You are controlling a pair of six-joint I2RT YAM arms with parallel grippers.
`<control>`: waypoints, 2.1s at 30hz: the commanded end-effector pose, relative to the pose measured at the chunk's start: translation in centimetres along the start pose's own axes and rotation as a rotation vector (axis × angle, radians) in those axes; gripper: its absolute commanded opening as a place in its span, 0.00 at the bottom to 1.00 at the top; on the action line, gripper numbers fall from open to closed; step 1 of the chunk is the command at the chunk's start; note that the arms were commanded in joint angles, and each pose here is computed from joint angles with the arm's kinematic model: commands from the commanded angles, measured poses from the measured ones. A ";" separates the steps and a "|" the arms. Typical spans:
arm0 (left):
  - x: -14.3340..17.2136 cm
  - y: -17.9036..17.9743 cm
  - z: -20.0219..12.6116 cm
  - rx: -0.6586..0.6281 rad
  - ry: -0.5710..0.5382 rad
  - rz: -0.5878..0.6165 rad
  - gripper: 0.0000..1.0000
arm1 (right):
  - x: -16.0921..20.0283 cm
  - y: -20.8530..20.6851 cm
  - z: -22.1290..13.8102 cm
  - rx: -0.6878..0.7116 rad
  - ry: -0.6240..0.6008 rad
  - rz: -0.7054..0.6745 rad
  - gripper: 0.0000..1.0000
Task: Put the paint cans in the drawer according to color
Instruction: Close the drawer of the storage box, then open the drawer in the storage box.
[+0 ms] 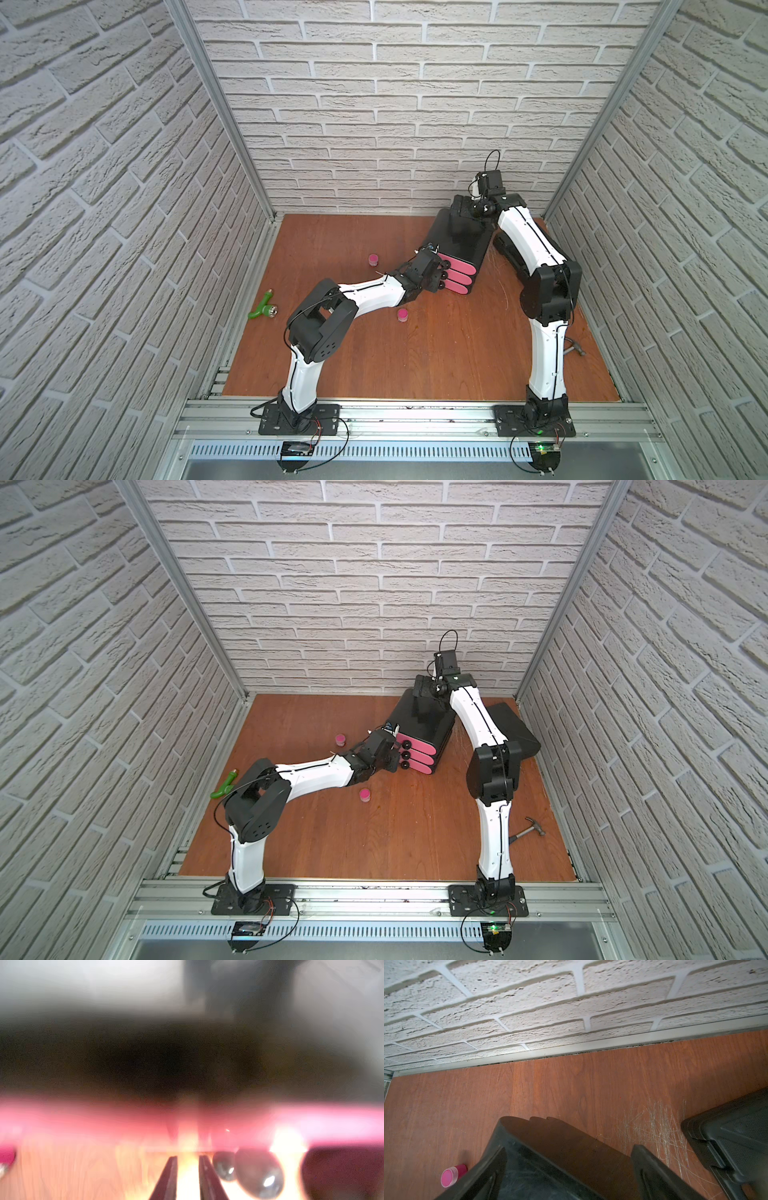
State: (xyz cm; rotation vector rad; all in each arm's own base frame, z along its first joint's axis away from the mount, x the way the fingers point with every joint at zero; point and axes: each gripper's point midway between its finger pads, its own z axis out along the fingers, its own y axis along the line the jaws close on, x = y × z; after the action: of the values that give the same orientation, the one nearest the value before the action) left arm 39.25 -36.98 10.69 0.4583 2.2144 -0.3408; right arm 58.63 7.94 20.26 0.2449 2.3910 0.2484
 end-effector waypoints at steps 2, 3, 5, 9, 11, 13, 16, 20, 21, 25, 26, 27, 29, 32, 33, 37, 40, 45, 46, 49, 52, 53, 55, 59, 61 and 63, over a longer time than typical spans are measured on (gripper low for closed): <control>-0.5 0.3 -2.9 0.025 -0.027 -0.155 0.32 | 5.9 -0.9 0.8 0.023 0.216 0.023 0.98; -0.4 0.1 -3.3 0.037 -0.022 -0.184 0.33 | 5.8 -0.9 0.8 0.023 0.215 0.023 0.98; -0.2 0.1 -4.0 0.054 -0.011 -0.266 0.39 | 5.9 -0.9 0.9 0.018 0.216 0.024 0.98; 0.4 0.0 -4.5 0.123 -0.026 -0.497 0.44 | 6.1 -0.8 1.1 0.011 0.218 0.028 0.98; 0.2 0.0 -4.5 0.150 -0.036 -0.587 0.47 | 6.2 -0.9 1.1 0.015 0.219 0.029 0.98; 0.0 -0.4 -4.2 0.183 -0.037 -0.667 0.52 | 6.5 -1.0 1.2 0.014 0.224 0.027 0.98; -0.2 -1.0 -3.5 0.238 -0.063 -0.783 0.53 | 6.7 -1.0 1.2 0.013 0.226 0.025 0.98; 0.6 -1.8 -1.7 0.246 -0.055 -0.834 0.51 | 7.0 -1.1 1.1 0.011 0.228 0.022 0.98; 0.9 -2.0 -1.3 0.247 -0.051 -0.841 0.49 | 7.1 -1.1 1.0 0.011 0.228 0.023 0.98; 2.5 -3.2 0.0 0.232 -0.035 -0.862 0.45 | 7.2 -1.2 0.8 0.012 0.228 0.022 0.98; 2.8 -3.7 0.2 0.222 -0.021 -0.843 0.45 | 7.3 -1.1 0.8 0.010 0.232 0.021 0.98; 2.9 -4.0 0.5 0.220 -0.012 -0.827 0.47 | 7.3 -1.1 0.8 0.008 0.232 0.019 0.98; 3.2 -4.4 1.1 0.219 -0.010 -0.817 0.49 | 7.3 -1.1 0.7 0.007 0.232 0.020 0.98; 3.7 -4.2 2.0 0.203 -0.014 -0.815 0.51 | 7.4 -1.1 0.6 0.003 0.235 0.020 0.98; 3.7 -4.3 2.3 0.202 -0.014 -0.810 0.51 | 7.5 -1.1 0.6 0.003 0.235 0.020 0.98; 3.5 -4.4 3.0 0.203 -0.015 -0.786 0.52 | 7.7 -1.3 0.4 0.011 0.239 0.016 0.98; 3.8 -4.3 3.5 0.199 -0.016 -0.786 0.52 | 7.6 -1.3 0.3 0.014 0.237 0.010 0.98; 3.6 -4.1 4.3 0.206 -0.024 -0.757 0.49 | 7.5 -1.3 0.3 0.016 0.236 0.010 0.98; 3.5 -4.0 4.5 0.205 -0.028 -0.754 0.49 | 7.5 -1.3 0.3 0.018 0.236 0.008 0.98; 3.0 -4.1 4.8 0.234 -0.052 -0.750 0.48 | 7.7 -1.4 0.4 0.020 0.242 0.004 0.98; 2.3 -4.6 5.2 0.260 -0.058 -0.704 0.47 | 7.9 -1.6 0.4 0.026 0.250 -0.004 0.98; 2.3 -4.6 5.3 0.262 -0.059 -0.700 0.46 | 8.0 -1.6 0.4 0.029 0.250 -0.008 0.98; 2.2 -4.7 5.4 0.265 -0.065 -0.697 0.45 | 8.1 -1.8 0.4 0.035 0.254 -0.013 0.98; 2.1 -4.5 5.7 0.266 -0.072 -0.694 0.41 | 8.3 -1.9 0.4 0.039 0.259 -0.023 0.98; 2.2 -4.4 5.6 0.260 -0.070 -0.685 0.40 | 8.5 -2.0 0.5 0.044 0.266 -0.029 0.98; 2.4 -4.3 5.5 0.253 -0.062 -0.669 0.40 | 8.5 -2.2 0.5 0.046 0.266 -0.030 0.98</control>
State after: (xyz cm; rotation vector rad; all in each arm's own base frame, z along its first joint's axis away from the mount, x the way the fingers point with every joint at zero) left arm 37.96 -42.09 4.13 -0.2126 2.2968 -0.9521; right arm 57.88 7.42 20.09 0.1703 2.3707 0.2170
